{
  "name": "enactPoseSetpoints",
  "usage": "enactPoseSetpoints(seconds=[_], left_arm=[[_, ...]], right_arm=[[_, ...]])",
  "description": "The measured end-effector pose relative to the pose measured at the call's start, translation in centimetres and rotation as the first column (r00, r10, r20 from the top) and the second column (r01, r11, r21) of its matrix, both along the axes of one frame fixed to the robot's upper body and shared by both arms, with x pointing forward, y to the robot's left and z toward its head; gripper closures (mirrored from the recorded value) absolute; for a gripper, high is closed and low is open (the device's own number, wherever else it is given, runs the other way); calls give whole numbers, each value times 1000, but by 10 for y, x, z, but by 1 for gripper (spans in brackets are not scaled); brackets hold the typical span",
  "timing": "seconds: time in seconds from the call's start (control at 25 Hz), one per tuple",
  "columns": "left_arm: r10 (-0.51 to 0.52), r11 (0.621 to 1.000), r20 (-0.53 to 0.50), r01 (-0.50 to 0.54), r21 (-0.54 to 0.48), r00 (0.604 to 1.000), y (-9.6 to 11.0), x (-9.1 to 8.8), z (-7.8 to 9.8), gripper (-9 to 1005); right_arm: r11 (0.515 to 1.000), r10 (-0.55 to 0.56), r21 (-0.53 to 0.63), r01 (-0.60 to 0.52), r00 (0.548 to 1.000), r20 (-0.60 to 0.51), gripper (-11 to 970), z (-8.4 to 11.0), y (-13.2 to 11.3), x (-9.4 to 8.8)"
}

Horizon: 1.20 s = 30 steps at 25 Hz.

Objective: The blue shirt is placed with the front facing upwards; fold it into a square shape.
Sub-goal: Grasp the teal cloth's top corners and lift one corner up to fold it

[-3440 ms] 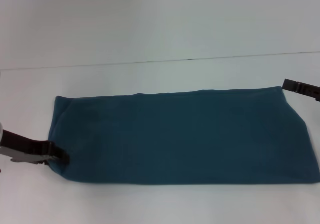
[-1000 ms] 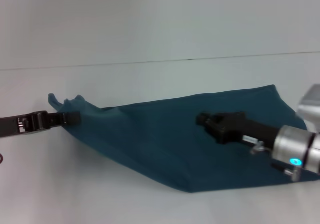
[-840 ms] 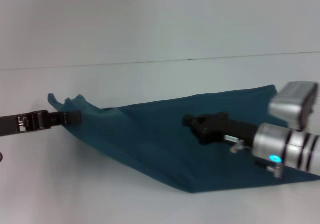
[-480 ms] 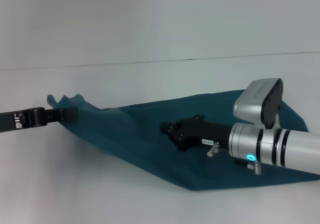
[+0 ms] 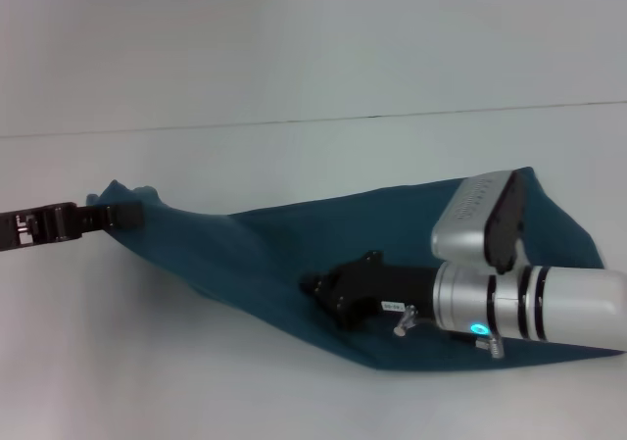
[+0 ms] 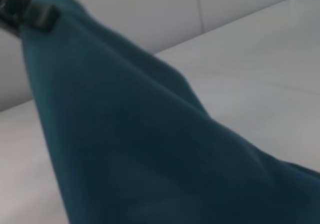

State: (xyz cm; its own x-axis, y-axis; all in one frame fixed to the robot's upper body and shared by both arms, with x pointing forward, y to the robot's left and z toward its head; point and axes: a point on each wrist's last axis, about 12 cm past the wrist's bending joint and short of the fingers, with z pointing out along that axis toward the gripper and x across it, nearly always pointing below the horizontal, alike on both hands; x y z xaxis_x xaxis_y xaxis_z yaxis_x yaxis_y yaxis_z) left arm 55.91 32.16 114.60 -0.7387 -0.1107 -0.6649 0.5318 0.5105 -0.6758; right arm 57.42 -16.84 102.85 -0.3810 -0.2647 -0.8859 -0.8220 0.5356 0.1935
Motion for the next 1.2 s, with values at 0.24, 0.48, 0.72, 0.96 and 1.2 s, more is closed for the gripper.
enactPoseSetpoints(seconds=[0.24,0.48,0.72,0.96,1.2], left_arm=[[-26,1000,21,26,-8,999,-2,1,5,976],[-46,999,60,47,-16,997,-4,3,10,976],[-59,997,93,62,-34,994,-7,6,15,977],[-79,995,111,85,-46,991,-11,8,20,977],[-114,990,135,123,-66,984,-20,10,22,976]], right_arm=[[999,37,-32,-37,999,-8,960,0,15,2],[996,70,-56,-70,998,1,960,2,31,4],[992,102,-71,-101,995,18,960,8,47,8],[989,132,-78,-129,991,25,960,13,60,10],[987,142,-79,-139,990,27,960,16,66,11]])
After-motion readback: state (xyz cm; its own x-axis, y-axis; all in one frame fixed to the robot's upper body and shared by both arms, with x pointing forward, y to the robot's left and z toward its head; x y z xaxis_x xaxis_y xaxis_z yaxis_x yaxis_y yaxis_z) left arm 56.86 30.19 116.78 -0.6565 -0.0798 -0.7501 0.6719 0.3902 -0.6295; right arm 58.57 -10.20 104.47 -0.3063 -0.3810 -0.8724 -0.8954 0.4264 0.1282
